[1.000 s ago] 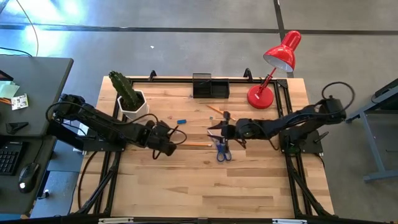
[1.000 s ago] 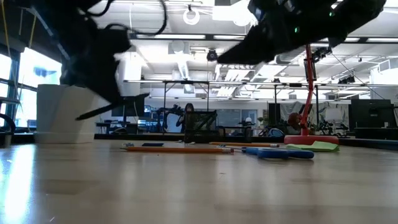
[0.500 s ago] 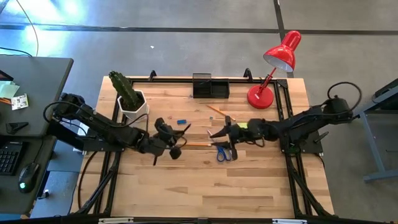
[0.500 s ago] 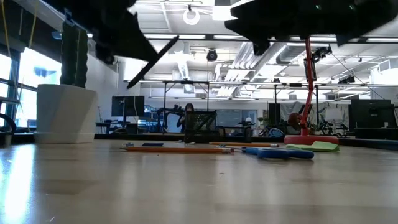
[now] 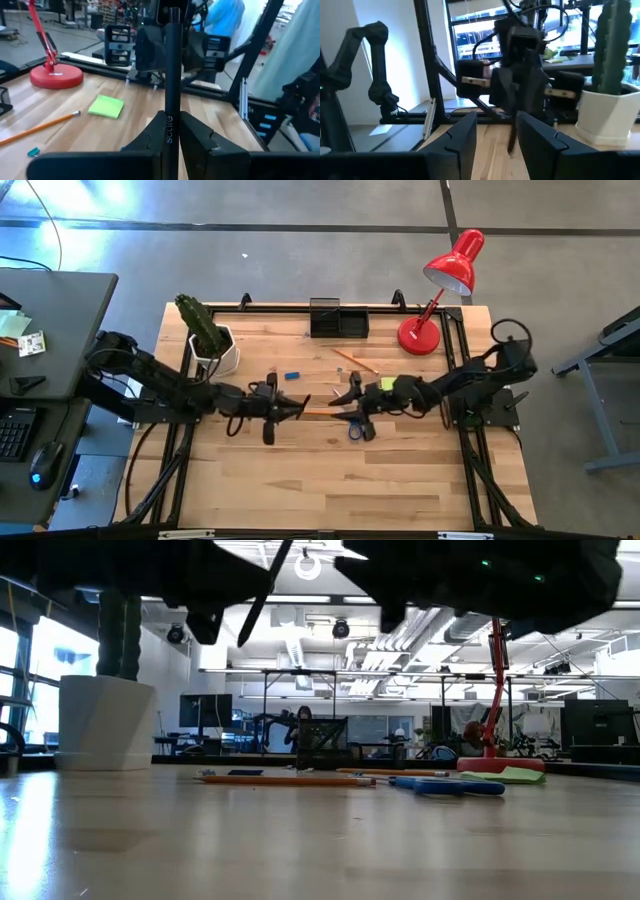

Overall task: Pick and place office supplies into organizer
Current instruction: Put the black pen into the top left section of the desk organizer

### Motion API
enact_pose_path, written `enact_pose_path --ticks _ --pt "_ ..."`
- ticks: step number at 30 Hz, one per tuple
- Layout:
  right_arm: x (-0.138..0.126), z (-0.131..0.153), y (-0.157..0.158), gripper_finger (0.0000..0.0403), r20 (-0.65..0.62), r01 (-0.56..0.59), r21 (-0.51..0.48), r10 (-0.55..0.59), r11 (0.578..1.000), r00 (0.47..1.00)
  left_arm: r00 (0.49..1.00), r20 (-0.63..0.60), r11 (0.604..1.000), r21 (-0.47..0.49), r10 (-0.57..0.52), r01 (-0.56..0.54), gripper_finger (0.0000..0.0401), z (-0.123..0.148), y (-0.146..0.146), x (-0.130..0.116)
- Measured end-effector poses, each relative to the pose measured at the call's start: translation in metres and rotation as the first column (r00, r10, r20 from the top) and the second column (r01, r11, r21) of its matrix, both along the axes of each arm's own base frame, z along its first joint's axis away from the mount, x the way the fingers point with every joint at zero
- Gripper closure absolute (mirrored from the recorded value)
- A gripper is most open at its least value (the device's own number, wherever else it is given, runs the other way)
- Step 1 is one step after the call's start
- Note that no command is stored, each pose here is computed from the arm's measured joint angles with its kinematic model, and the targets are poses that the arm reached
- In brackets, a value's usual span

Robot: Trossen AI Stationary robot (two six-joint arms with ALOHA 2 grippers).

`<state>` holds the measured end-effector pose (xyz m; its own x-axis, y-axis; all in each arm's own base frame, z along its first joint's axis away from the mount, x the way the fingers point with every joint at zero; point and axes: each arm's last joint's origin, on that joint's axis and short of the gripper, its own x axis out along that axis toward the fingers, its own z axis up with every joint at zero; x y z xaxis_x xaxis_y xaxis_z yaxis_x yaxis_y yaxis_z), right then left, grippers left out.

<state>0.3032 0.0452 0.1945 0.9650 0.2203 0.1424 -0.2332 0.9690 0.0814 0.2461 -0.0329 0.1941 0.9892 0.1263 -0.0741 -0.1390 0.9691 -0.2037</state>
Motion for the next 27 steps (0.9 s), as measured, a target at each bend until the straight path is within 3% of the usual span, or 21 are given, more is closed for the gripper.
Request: enact_pose_path --ticks 6,11,18,23,27 --pt "0.026 0.006 -0.002 0.0266 -0.028 0.015 -0.029 -0.016 0.999 0.999 0.997 -0.013 0.997 0.042 -0.071 0.071 0.0375 -0.003 0.002 0.000" --pt "0.046 0.011 -0.002 0.0242 -0.054 0.033 -0.056 -0.036 0.998 0.998 0.996 -0.016 0.994 0.057 -0.090 0.091 0.0368 -0.005 0.001 0.002" --pt "0.055 0.014 -0.001 0.0209 -0.050 0.044 -0.055 -0.047 0.998 0.998 0.996 -0.025 0.994 0.059 -0.090 0.091 0.0372 -0.008 0.001 0.003" --pt "0.056 0.012 -0.001 0.0210 -0.062 0.053 -0.056 -0.056 0.997 0.997 0.996 -0.017 0.994 0.058 -0.090 0.091 0.0366 -0.007 0.001 0.003" --pt "0.056 0.013 -0.001 0.0233 -0.057 0.049 -0.067 -0.052 0.997 0.997 0.996 -0.022 0.994 0.054 -0.090 0.091 0.0365 -0.008 0.001 0.003"
